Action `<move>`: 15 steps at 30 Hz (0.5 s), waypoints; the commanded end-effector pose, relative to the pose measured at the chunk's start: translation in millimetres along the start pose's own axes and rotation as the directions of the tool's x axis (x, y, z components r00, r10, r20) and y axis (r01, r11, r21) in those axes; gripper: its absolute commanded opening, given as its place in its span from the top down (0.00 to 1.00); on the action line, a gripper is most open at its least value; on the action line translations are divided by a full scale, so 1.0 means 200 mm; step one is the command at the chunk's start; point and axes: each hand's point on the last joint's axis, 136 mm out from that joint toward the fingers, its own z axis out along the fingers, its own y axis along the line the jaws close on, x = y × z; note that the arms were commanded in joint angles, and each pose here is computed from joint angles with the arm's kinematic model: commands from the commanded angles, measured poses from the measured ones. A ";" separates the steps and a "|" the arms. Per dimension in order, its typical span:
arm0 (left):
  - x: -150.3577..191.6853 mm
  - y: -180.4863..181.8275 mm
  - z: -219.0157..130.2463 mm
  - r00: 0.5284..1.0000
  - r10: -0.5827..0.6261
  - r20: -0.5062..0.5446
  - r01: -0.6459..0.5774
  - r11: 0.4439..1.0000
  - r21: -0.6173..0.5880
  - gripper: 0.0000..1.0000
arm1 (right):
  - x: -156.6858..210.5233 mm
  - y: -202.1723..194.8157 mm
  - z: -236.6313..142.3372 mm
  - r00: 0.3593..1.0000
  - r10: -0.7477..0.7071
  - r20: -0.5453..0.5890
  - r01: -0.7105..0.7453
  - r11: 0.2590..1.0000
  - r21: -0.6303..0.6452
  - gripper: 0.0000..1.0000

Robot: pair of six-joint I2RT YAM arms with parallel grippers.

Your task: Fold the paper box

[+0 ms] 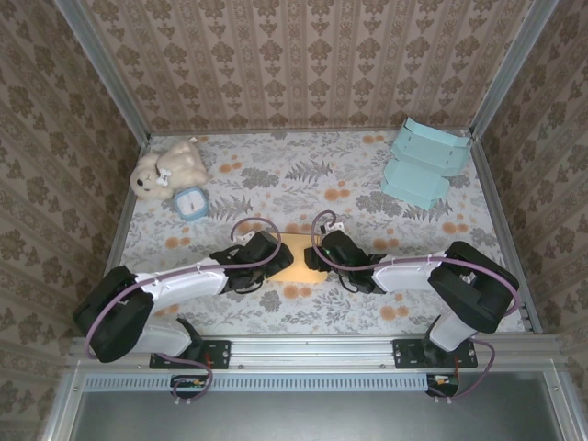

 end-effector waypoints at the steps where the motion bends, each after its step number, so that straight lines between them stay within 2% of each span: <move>1: -0.03 -0.01 -0.01 0.998 -0.057 0.020 0.057 0.998 -0.015 0.00 | 0.15 -0.05 0.01 0.994 -0.026 -0.103 0.030 0.999 0.035 0.36; 7: -0.07 -0.01 -0.03 0.997 -0.056 0.049 0.058 0.997 -0.044 0.00 | 0.15 -0.06 0.01 0.994 -0.033 -0.104 0.037 0.999 0.037 0.36; 13: -0.13 0.07 -0.12 0.995 -0.059 0.085 0.073 0.983 -0.171 0.00 | 0.14 -0.06 0.01 0.994 -0.036 -0.102 0.040 0.998 0.038 0.36; 15: -0.14 0.05 -0.14 0.994 -0.079 0.080 0.092 0.981 -0.168 0.00 | 0.14 -0.06 0.01 0.994 -0.036 -0.103 0.040 0.998 0.039 0.36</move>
